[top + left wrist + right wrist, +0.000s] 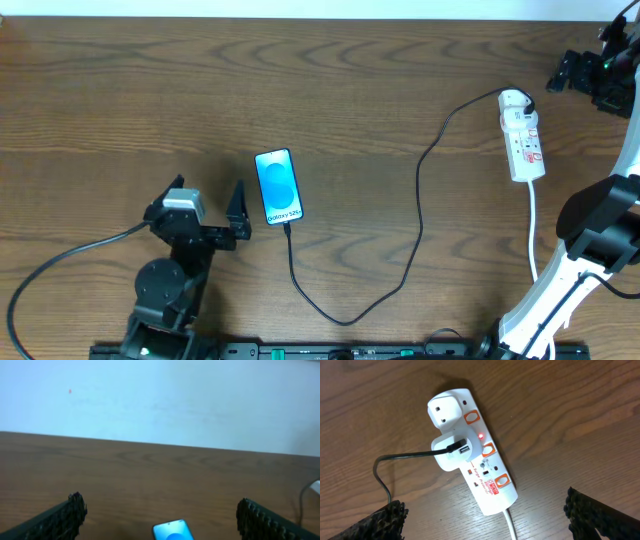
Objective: Plug charger to phone and switch on socket
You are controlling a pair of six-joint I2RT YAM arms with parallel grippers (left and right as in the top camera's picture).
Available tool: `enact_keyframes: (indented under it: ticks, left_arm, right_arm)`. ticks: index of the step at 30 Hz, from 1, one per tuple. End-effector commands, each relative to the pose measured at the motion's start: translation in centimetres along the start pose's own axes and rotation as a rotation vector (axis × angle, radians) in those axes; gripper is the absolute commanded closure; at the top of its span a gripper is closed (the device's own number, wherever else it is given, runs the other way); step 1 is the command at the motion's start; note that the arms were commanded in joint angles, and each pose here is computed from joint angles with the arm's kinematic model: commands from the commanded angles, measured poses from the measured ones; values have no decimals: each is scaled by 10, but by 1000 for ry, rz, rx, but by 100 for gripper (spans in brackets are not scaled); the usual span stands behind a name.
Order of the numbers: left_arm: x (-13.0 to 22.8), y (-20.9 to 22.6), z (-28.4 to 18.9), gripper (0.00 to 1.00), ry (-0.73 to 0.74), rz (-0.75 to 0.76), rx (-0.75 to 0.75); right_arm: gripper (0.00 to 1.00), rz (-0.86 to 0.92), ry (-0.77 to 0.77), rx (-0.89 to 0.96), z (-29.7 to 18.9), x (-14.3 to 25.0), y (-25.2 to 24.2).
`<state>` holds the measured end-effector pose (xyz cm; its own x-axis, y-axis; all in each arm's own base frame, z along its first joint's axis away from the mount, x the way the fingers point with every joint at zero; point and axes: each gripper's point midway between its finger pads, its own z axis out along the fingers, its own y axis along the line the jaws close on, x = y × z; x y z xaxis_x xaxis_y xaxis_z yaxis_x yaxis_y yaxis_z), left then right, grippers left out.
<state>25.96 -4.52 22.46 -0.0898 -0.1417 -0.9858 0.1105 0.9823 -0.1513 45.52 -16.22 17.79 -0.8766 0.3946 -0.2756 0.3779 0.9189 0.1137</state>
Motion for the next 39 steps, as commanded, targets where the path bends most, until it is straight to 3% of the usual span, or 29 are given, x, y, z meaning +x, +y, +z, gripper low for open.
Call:
enact_keyframes:
  ticks: [1,16,23,27,33,39]
  left_arm:
    - [6,10,-4,2,-44,8,-29]
    - [20,40,-18,2,-178,-8,-98]
    - [50,44,-14,2,-71,-5,-101]
    - [84,48,-14,2,70,-4,-114]
    - [83,47,-14,2,67,4,-109]
    - [84,45,-14,2,75,110,-95]
  right_arm:
    - [1,2,-19,4,-8,-2,3]
    - [1,4,-20,5,-9,-2,2]
    - [1,4,-20,5,-9,-2,2]
    - [1,5,-20,5,-9,-2,2]
    - [1,5,-20,5,-9,-2,1]
    - [1,5,-20,5,-9,-2,1]
